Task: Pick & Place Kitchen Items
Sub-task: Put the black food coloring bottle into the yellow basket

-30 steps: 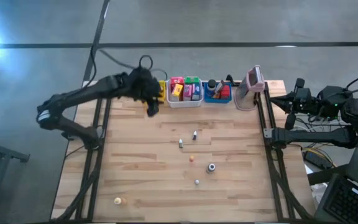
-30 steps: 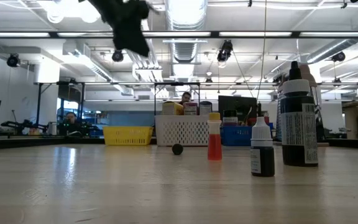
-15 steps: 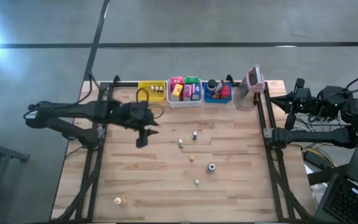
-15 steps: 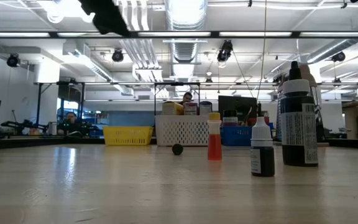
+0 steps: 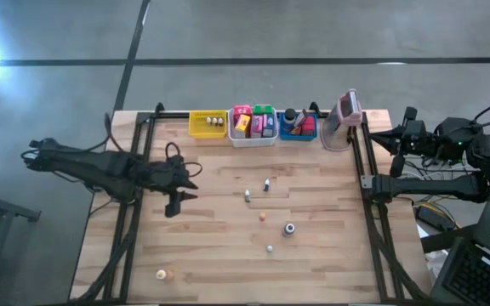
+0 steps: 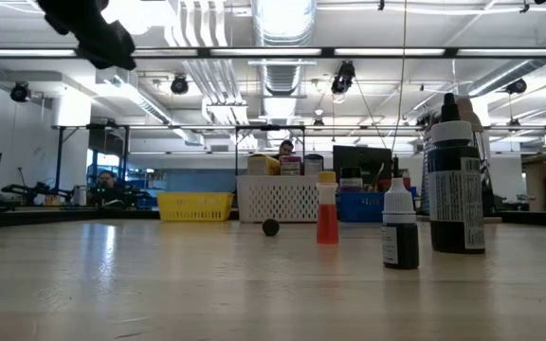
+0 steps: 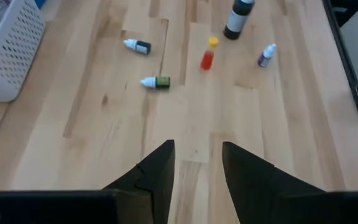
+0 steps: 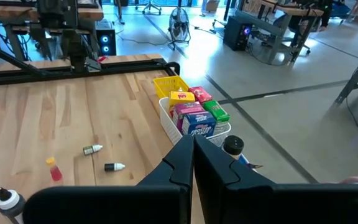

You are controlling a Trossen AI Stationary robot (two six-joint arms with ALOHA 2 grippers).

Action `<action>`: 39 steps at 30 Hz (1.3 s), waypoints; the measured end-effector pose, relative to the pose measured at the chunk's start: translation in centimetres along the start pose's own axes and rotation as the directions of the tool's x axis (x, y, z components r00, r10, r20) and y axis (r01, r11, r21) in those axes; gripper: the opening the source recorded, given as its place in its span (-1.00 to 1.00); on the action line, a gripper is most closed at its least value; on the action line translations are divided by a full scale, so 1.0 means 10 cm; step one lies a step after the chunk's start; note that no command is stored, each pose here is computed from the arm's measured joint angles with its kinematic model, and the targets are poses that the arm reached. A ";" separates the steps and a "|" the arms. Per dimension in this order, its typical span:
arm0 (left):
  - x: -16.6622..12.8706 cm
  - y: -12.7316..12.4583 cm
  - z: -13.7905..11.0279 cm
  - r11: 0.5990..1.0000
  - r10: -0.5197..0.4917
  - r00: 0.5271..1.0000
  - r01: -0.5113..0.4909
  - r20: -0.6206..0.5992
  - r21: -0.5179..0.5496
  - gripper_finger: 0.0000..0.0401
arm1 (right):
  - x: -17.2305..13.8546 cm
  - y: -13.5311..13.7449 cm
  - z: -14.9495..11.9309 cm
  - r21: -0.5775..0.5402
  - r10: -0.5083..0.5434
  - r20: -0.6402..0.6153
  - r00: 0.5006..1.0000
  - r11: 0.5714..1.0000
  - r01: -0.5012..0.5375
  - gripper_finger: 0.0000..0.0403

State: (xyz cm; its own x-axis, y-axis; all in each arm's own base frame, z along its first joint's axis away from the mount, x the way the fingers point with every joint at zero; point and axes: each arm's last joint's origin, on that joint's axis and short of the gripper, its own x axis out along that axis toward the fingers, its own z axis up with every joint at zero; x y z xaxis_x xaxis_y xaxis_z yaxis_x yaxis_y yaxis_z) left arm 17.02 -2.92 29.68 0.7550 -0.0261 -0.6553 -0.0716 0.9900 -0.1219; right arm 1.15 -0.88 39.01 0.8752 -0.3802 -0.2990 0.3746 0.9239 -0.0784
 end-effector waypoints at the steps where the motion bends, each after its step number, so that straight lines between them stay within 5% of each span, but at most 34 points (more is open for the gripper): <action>1: 0.00 0.00 -0.03 1.000 0.000 1.000 0.000 0.001 0.001 -0.30 | 0.00 0.00 0.00 0.000 0.000 0.001 1.000 1.000 0.000 -0.96; 18: 0.01 0.04 -0.14 1.000 0.013 1.000 -0.013 -0.004 0.007 -0.30 | 0.00 0.00 0.04 -0.035 0.000 0.036 0.999 0.999 0.001 -0.96; 33: 0.00 0.06 -0.22 0.999 0.034 0.996 -0.033 -0.085 0.021 -0.30 | 0.00 0.02 0.04 0.047 0.056 0.035 0.998 0.997 -0.058 -0.96; 39: 0.00 0.06 -0.22 0.999 0.034 0.996 -0.033 -0.086 0.021 -0.30 | 0.05 0.02 0.26 0.133 0.044 0.233 0.971 0.988 -0.076 -0.96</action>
State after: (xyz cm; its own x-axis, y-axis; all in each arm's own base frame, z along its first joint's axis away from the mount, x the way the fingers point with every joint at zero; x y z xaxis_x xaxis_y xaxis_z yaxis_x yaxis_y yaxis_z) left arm 15.54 -2.64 27.95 0.6935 -0.0038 -0.7204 -0.0825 0.9930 -0.0847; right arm 2.46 -0.94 41.35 0.9380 -0.3391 -0.0722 0.3440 0.9362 0.0720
